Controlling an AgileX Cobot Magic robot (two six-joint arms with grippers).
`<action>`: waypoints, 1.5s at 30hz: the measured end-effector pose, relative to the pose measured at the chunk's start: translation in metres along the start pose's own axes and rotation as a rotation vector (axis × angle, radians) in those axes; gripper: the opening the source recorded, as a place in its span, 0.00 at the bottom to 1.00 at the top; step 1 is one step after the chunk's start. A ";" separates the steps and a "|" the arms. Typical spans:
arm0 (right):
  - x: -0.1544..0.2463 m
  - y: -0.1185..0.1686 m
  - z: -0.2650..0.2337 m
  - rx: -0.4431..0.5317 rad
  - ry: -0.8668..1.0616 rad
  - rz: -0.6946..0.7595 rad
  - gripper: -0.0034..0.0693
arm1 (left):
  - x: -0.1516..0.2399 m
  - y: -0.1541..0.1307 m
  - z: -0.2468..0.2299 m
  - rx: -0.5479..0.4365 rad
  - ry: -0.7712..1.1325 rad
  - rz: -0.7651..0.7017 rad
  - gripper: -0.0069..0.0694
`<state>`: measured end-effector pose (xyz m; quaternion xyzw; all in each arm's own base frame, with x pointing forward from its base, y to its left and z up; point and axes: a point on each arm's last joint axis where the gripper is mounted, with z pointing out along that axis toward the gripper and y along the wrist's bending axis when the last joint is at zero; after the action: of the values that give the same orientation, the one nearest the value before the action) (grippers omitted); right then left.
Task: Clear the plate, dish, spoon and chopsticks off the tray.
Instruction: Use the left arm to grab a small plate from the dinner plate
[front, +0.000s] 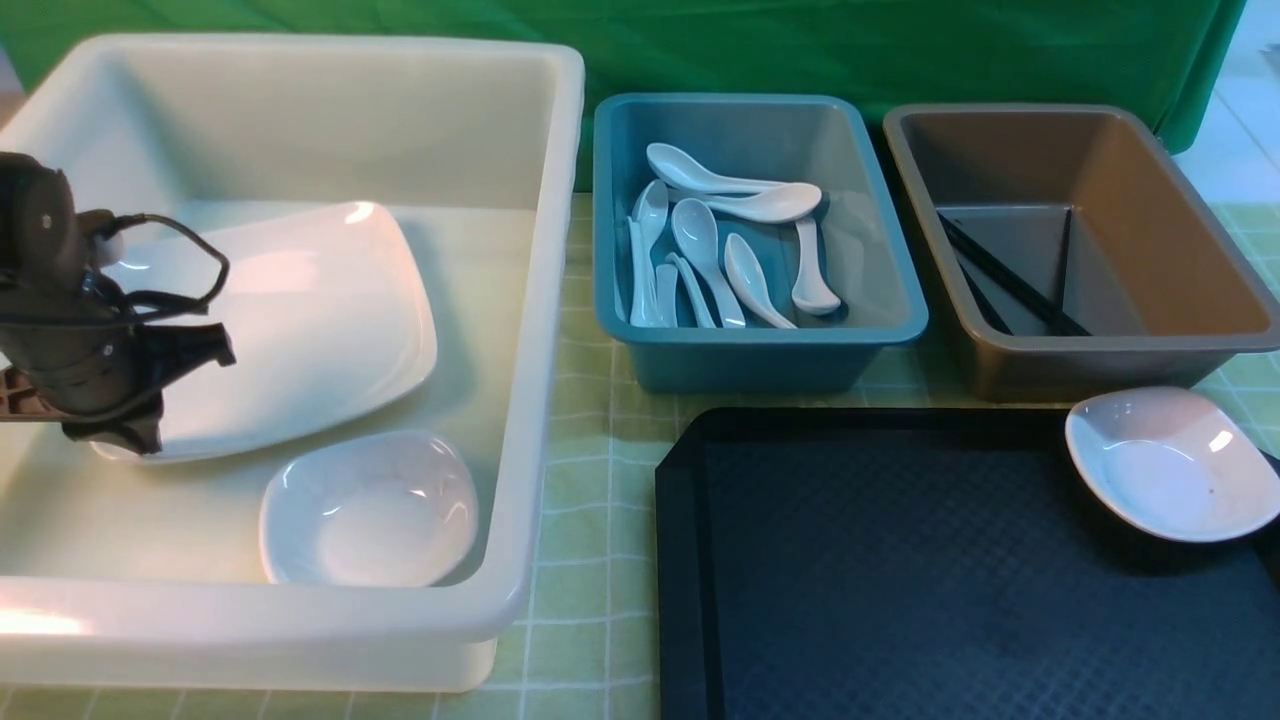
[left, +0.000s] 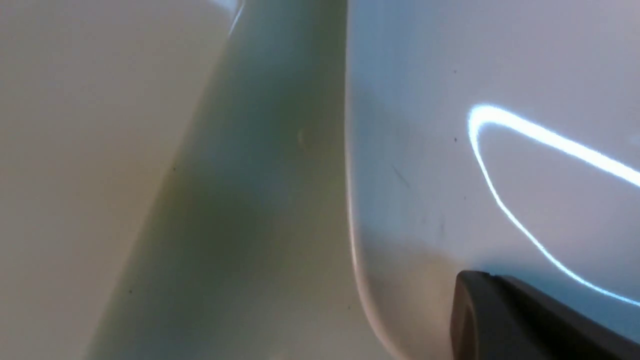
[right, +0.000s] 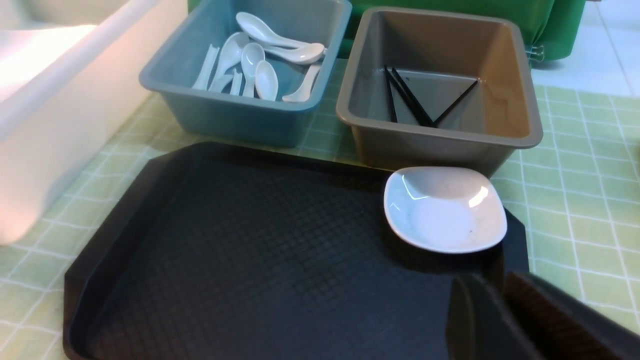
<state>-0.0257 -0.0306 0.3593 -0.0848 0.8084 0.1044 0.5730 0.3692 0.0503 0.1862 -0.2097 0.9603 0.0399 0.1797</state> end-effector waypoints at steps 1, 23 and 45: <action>0.000 0.000 0.000 0.000 0.000 0.003 0.15 | 0.000 0.000 0.005 -0.005 0.002 0.008 0.07; 0.000 0.000 0.000 0.000 0.000 0.003 0.15 | -0.023 0.013 -0.015 -0.159 -0.175 -0.009 0.07; -0.005 0.003 0.015 0.014 0.088 -0.010 0.06 | 0.081 -0.238 -0.197 0.849 0.126 0.589 0.08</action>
<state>-0.0108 -0.0233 0.3597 -0.0893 0.8330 0.0919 0.5382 0.3349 -0.2280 0.3405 0.1589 0.9191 -0.3168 0.1721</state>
